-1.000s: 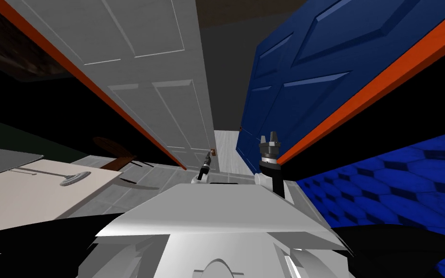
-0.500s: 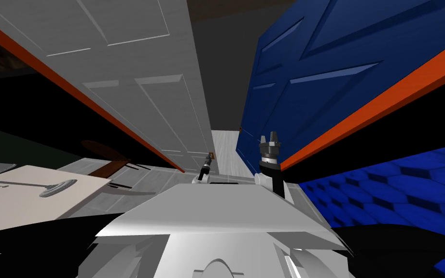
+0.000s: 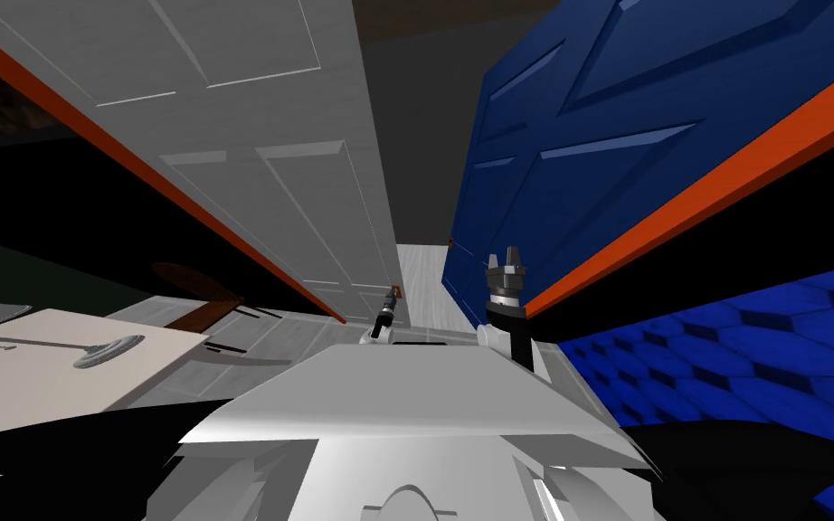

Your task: Push the door open

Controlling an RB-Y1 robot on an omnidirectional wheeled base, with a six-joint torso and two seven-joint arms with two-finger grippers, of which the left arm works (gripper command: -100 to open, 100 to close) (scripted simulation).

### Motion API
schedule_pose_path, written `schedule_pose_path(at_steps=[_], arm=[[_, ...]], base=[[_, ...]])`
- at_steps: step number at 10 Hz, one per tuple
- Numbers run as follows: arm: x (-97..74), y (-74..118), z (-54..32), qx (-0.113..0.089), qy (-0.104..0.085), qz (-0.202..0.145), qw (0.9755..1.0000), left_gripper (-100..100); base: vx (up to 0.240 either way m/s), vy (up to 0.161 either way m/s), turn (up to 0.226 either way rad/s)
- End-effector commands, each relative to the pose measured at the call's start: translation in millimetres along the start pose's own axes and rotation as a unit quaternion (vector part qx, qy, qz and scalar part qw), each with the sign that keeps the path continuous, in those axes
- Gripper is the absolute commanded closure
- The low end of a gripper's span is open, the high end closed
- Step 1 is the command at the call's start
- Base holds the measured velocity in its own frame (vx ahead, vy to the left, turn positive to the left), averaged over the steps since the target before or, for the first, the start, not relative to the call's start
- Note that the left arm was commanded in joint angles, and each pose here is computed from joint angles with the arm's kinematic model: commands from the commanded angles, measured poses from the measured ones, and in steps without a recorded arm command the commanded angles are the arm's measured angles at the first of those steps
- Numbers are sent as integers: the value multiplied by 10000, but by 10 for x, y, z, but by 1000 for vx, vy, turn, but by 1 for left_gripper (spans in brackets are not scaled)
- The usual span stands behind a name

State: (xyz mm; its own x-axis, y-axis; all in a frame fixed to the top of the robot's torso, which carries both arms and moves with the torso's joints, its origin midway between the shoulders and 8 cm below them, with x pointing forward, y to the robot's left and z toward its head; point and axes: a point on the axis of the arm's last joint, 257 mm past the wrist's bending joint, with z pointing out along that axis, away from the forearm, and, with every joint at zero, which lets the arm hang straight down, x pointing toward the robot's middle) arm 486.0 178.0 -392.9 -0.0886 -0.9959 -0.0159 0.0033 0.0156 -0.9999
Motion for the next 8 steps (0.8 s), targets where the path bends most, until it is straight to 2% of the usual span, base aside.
schedule_pose_path(at_steps=[1,6,8], arm=[[-131,-3,3,4,-88,79,9999,100],[-467,-24,6,22,-360,253,9990,100],[-467,-24,6,22,-360,253,9990,100]], base=[[78,-18,19],[182,-54,50],[86,4,53]])
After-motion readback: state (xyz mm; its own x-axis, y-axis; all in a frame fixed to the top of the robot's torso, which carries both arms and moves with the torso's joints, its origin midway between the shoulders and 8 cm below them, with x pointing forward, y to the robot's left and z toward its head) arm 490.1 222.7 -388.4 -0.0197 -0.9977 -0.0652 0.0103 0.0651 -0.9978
